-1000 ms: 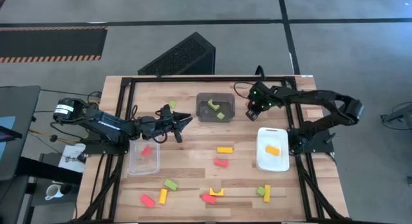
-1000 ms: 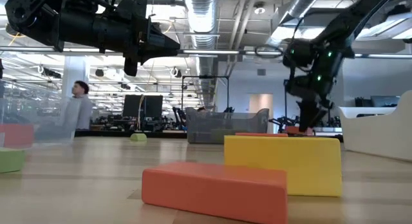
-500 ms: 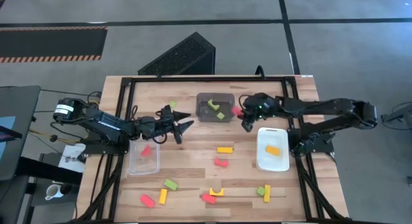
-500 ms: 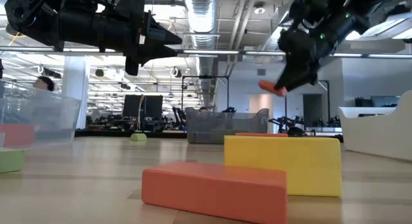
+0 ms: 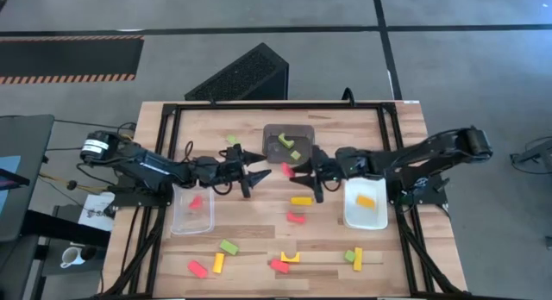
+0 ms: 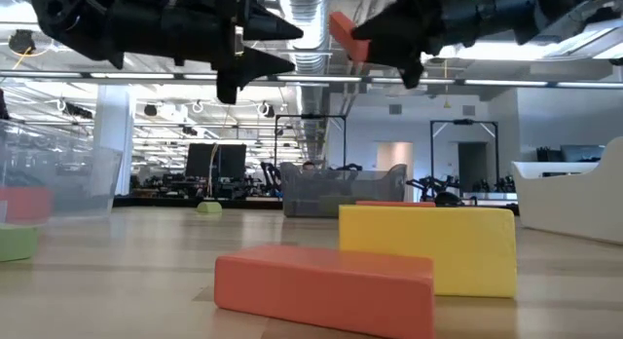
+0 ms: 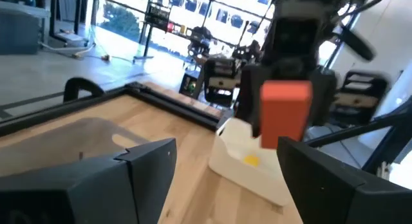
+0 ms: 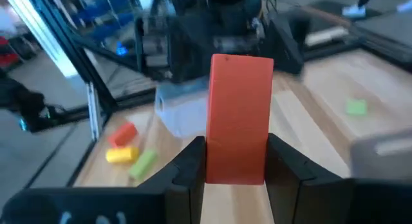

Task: Sort & place blocks by color
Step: Put the orange block into the transparent bin

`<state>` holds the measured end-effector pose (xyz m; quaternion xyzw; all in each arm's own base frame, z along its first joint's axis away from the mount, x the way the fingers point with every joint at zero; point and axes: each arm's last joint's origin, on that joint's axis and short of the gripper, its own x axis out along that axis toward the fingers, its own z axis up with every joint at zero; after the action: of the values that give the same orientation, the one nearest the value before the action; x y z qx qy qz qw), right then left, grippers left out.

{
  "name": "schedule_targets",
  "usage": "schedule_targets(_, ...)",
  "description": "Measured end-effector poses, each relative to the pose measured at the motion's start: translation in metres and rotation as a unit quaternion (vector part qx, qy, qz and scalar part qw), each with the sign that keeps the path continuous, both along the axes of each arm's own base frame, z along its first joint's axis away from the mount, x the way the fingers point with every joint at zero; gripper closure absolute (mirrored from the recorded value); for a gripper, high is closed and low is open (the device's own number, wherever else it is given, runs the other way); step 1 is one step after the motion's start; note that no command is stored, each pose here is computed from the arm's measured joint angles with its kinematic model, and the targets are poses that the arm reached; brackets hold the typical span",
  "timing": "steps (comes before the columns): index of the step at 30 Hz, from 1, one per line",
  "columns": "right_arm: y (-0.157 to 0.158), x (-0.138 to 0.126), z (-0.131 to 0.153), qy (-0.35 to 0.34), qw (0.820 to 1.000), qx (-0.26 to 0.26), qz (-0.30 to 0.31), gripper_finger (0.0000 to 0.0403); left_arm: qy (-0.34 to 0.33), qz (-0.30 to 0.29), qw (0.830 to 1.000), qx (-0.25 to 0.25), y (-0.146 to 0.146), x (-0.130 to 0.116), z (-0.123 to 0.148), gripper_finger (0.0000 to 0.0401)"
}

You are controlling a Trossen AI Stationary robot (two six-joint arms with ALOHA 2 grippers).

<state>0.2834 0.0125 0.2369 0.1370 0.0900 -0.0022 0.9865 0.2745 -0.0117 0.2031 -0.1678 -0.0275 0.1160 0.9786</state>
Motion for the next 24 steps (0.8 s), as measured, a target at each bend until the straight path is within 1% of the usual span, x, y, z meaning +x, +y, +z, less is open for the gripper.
schedule_targets(6, -0.001, 0.014, -0.018, 0.003, 1.0, 0.01, -0.006, 0.0271, 0.001, -0.036, 0.999, 0.004, -0.003, 0.019, 0.001, 0.0138)
schedule_targets(9, 0.0, 0.019, -0.025, 0.003, 1.0, 0.014, -0.007, 0.0271, 0.003, -0.054, 0.999, 0.005, -0.005, 0.022, 0.002, 0.0137)
schedule_targets(11, 0.0, 0.02, -0.029, 0.009, 1.0, 0.019, -0.007, 0.0271, -0.004, -0.056, 0.998, 0.005, -0.005, 0.025, 0.004, 0.0137)
schedule_targets(18, 0.003, 0.023, -0.029, -0.01, 1.0, 0.021, -0.002, 0.0271, 0.005, -0.049, 0.999, 0.006, -0.005, 0.026, -0.001, 0.0141)
schedule_targets(21, 0.003, 0.023, -0.028, -0.013, 1.0, 0.022, 0.001, 0.0271, 0.003, -0.044, 0.999, 0.011, -0.004, 0.026, 0.0, 0.016)
schedule_targets(24, 0.003, 0.023, -0.028, -0.013, 1.0, 0.022, 0.0, 0.0271, -0.003, -0.044, 0.999, 0.019, -0.004, 0.026, 0.001, 0.0205)
